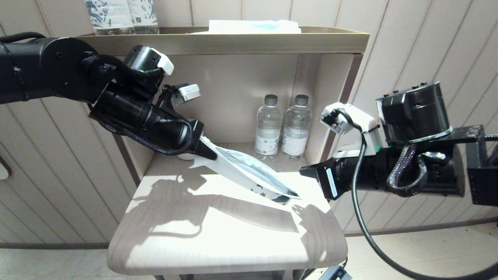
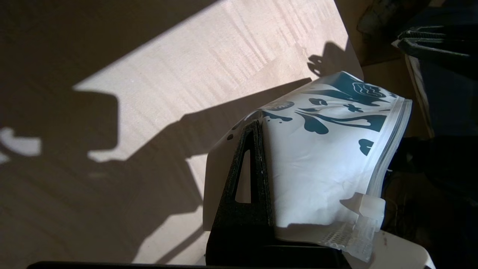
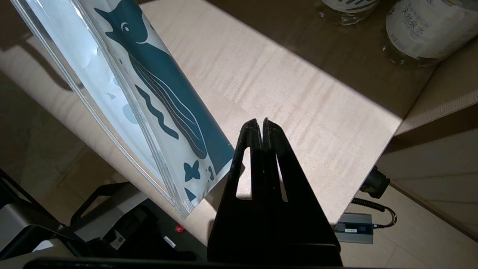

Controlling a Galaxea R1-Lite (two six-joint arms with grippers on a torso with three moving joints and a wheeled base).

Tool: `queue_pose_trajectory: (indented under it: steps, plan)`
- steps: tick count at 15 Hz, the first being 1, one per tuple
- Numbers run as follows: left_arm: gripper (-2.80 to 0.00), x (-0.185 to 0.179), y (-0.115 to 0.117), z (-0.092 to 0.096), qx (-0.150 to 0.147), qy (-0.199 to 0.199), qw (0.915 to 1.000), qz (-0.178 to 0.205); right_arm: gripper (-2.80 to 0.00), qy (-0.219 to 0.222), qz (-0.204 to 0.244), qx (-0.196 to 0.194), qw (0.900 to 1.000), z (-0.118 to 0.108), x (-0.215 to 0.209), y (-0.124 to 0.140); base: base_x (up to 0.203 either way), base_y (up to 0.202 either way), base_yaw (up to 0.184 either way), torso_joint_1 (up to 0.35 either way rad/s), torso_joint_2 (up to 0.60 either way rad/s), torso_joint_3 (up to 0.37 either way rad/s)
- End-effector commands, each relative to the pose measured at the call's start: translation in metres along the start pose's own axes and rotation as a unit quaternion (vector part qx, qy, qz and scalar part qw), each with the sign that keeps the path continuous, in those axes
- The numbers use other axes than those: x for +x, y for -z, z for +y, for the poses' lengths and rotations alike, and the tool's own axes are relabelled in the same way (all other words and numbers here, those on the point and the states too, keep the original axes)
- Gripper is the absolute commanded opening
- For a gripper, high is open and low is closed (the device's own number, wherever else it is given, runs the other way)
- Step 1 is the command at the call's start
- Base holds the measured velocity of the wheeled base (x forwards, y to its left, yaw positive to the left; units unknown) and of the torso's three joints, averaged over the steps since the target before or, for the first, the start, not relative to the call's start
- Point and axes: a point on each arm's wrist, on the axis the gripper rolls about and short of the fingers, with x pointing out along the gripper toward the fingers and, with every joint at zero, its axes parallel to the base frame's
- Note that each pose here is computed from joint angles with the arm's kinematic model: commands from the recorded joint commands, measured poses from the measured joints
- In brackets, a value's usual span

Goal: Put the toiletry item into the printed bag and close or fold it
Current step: Hand it to the other hand

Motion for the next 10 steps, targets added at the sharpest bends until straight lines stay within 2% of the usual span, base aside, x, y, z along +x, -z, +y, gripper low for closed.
queue_pose_trajectory:
  steps: [1, 3, 4, 5, 6, 7, 8, 10]
  plan:
    - [-2.80, 0.001, 0.001, 0.000, -0.002, 0.001, 1.0000, 0.003, -2.80, -0.004, 0.008, 0.000, 1.000, 0.001, 0.005, 0.002, 0.000, 0.000, 0.000, 0.000, 0.00, 0.000]
    - [-2.80, 0.003, 0.001, 0.001, -0.003, 0.001, 1.0000, 0.005, -2.80, -0.002, 0.002, 0.000, 1.000, 0.000, 0.001, 0.001, 0.000, 0.000, 0.000, 0.000, 0.00, 0.000]
    - [-2.80, 0.003, 0.001, 0.002, -0.003, 0.001, 1.0000, 0.006, -1.27, -0.001, 0.000, 0.000, 1.000, -0.001, 0.000, 0.000, 0.000, 0.000, 0.000, 0.000, 0.00, 0.000]
    - [-2.80, 0.004, 0.001, 0.002, -0.003, 0.001, 1.0000, 0.007, 0.00, 0.000, -0.005, 0.000, 1.000, -0.001, -0.003, -0.001, 0.000, 0.000, 0.000, 0.000, 0.00, 0.000]
    - [-2.80, 0.004, 0.001, 0.002, -0.003, 0.001, 1.0000, 0.007, 0.00, -0.001, -0.007, -0.001, 1.000, -0.001, -0.004, -0.002, 0.000, 0.000, 0.000, 0.000, 0.00, 0.000]
    - [-2.80, 0.004, 0.001, 0.002, -0.004, 0.001, 1.0000, 0.007, -1.55, -0.001, -0.007, -0.002, 1.000, -0.001, -0.005, -0.002, 0.000, 0.000, 0.000, 0.000, 0.00, 0.000]
    - [-2.80, 0.004, 0.001, 0.002, -0.004, 0.001, 1.0000, 0.007, -2.80, -0.002, -0.007, -0.002, 1.000, -0.001, -0.005, -0.002, 0.000, 0.000, 0.000, 0.000, 0.00, 0.000]
    - [-2.80, 0.005, 0.001, 0.002, -0.004, 0.001, 0.9999, 0.009, -2.80, -0.002, -0.005, -0.002, 1.000, -0.001, -0.004, -0.001, 0.000, 0.000, 0.000, 0.000, 0.00, 0.000]
